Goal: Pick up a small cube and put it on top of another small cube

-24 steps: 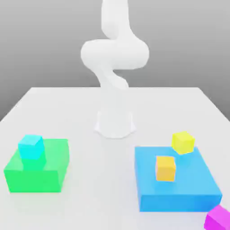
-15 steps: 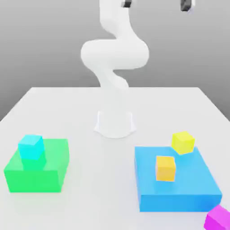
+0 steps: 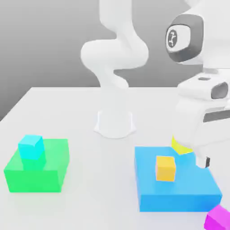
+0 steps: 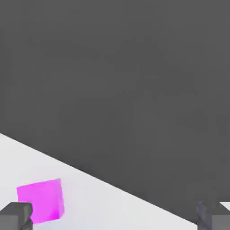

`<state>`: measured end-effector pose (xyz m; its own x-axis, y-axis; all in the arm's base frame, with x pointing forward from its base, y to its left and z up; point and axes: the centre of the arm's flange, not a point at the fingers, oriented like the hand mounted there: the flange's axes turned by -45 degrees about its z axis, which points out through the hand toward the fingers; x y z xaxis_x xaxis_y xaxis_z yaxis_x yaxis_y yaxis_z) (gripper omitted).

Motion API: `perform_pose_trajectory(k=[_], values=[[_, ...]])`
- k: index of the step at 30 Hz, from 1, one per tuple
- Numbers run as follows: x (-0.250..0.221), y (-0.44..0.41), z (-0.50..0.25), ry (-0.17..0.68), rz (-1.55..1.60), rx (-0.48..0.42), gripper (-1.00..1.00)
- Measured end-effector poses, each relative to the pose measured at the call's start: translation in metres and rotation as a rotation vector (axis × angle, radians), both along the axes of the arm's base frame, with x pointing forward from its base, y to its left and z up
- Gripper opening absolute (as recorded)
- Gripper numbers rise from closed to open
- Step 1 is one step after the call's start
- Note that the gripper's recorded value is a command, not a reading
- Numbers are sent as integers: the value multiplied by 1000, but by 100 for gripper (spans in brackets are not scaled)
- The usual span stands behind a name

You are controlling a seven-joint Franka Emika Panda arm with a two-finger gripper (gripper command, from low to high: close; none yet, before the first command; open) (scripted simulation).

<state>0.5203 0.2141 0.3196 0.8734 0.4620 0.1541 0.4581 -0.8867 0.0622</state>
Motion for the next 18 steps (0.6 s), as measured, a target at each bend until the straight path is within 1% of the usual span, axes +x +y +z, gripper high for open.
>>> perform_pose_trajectory(k=[6,10,11,18], values=[[-23,45,-106,142,109,-24,0],[-28,52,-169,163,125,-26,0],[-28,52,-181,164,126,-26,-100],[-28,52,-182,165,126,-26,-100]])
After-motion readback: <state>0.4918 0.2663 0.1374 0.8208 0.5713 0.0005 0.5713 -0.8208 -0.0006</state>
